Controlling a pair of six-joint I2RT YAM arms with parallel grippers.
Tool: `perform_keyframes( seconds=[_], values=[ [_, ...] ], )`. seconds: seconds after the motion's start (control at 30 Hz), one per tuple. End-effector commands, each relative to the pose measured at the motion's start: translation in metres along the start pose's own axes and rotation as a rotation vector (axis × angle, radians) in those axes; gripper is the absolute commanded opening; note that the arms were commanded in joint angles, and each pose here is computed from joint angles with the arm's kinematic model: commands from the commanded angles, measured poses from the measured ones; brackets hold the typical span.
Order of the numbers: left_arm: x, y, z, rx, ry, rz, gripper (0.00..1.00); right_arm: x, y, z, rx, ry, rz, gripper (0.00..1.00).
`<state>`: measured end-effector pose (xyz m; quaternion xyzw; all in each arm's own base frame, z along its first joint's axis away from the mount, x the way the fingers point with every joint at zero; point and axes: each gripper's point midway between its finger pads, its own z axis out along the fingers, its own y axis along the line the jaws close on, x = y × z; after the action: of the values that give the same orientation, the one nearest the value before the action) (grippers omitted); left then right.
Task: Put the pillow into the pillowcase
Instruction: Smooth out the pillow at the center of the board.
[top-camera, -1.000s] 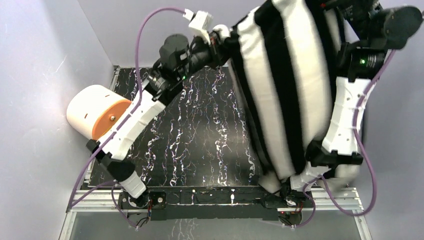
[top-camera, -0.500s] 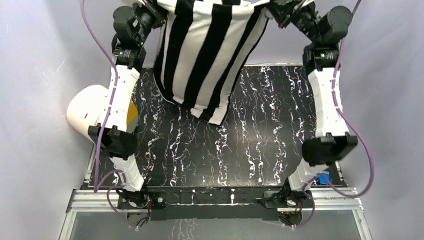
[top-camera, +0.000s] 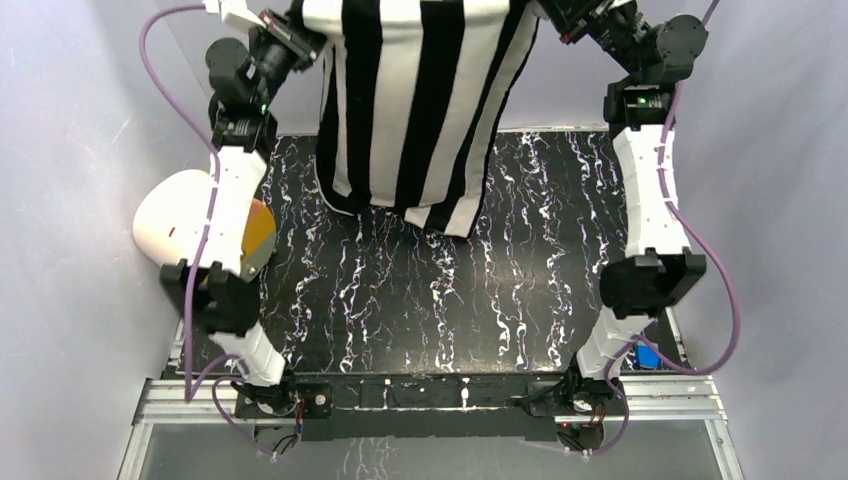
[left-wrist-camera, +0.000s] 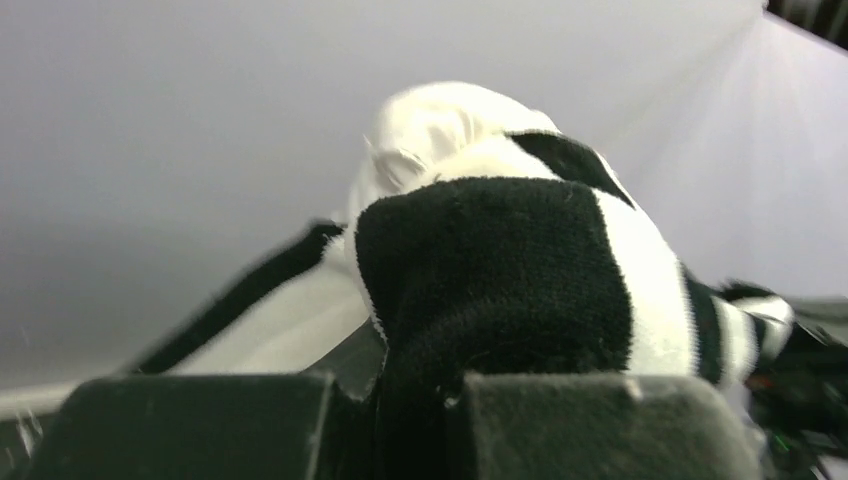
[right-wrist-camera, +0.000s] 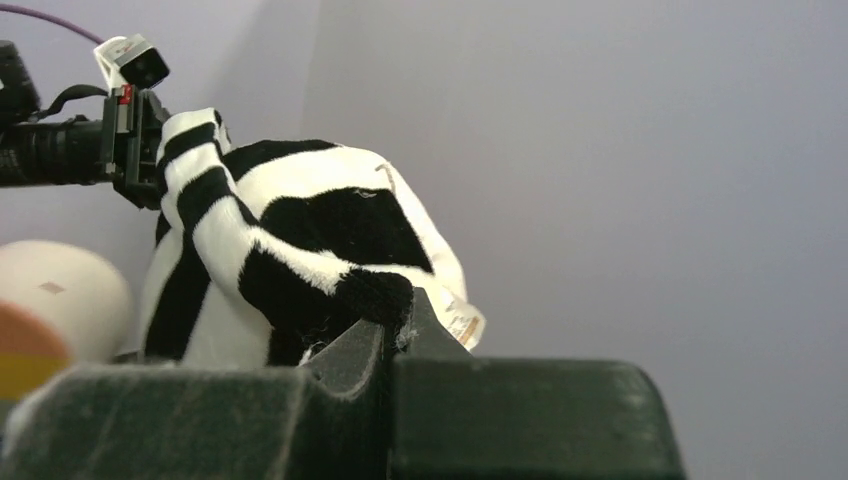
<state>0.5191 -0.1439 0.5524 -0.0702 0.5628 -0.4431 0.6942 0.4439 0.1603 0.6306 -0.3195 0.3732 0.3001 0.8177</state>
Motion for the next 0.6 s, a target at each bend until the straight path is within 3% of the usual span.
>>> perform_keyframes(
  seconds=[0.0,0.1,0.3,0.43,0.57],
  values=[
    [-0.037,-0.186,-0.145,0.469,-0.001,0.012,0.0,-0.087,0.09,-0.039,-0.139,-0.023,-0.034,0.03],
    [-0.005,-0.195,-0.216,0.46,0.096,0.02,0.04,-0.06,0.133,-0.088,-0.085,0.105,0.096,0.15],
    [0.09,-0.169,-0.327,0.383,0.403,-0.055,0.26,-0.023,0.212,-0.19,0.112,0.216,0.269,0.3],
    [0.144,-0.129,-0.37,0.259,0.505,-0.109,0.48,0.02,0.238,-0.245,0.32,0.296,0.447,0.42],
    [0.168,-0.092,-0.387,0.105,0.516,-0.095,0.59,0.032,0.238,-0.263,0.404,0.359,0.47,0.6]
  ],
)
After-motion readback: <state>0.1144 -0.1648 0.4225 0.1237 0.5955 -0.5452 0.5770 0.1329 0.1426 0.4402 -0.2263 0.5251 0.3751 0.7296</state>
